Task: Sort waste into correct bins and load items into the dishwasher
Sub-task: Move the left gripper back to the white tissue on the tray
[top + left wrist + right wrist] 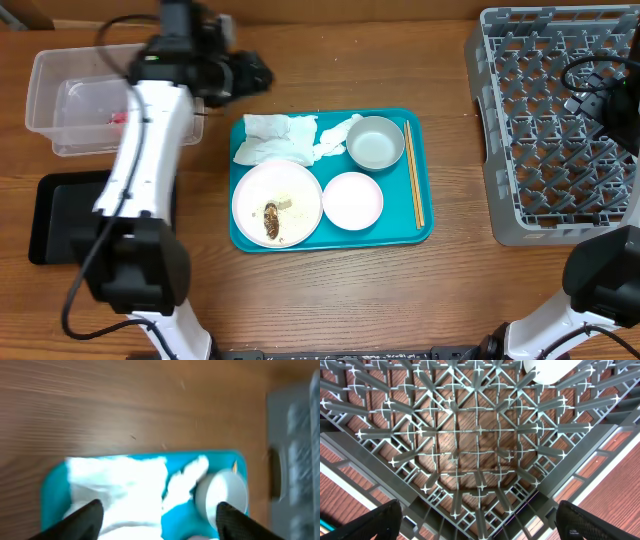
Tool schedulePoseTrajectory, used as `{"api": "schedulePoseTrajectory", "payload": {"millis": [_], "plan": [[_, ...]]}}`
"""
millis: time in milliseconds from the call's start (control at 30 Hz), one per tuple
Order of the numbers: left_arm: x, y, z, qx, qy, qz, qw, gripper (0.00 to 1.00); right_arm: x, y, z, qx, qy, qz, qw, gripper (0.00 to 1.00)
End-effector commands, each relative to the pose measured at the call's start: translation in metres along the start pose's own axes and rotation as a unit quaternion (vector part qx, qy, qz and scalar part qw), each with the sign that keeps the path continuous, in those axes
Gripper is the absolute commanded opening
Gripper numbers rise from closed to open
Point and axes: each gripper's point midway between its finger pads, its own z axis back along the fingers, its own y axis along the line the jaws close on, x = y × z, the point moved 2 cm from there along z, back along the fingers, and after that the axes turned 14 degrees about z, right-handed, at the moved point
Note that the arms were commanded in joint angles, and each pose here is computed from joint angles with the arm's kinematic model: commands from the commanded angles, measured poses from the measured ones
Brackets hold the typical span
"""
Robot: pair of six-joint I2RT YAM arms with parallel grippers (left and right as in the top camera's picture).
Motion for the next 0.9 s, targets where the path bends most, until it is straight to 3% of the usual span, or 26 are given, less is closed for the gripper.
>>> {"api": "schedulePoseTrajectory", "payload": {"millis": [0,200,300,567,867], "plan": [[-0.014,-0.008,-0.017,0.087,-0.016,-0.1,0.991,0.72,0.001,-0.001,0.004,0.0,-0.006,-0.003,1.0,1.0],[-0.064,-0.007,-0.074,0.167,0.043,-0.151,0.973,0.74,0.001,-0.001,0.004,0.0,-0.006,-0.003,1.0,1.0],[-0.076,0.001,-0.091,0.201,0.054,-0.158,0.965,0.65,0.001,-0.001,0.004,0.0,-0.006,-0.003,1.0,1.0],[-0.09,0.041,-0.098,0.312,0.035,-0.018,0.949,0.54,0.001,-0.001,0.004,0.0,-0.006,-0.003,1.0,1.0],[-0.101,0.042,-0.097,0.313,0.032,0.097,0.944,0.55,0.001,-0.001,0.004,0.0,-0.006,-0.003,1.0,1.0]]}}
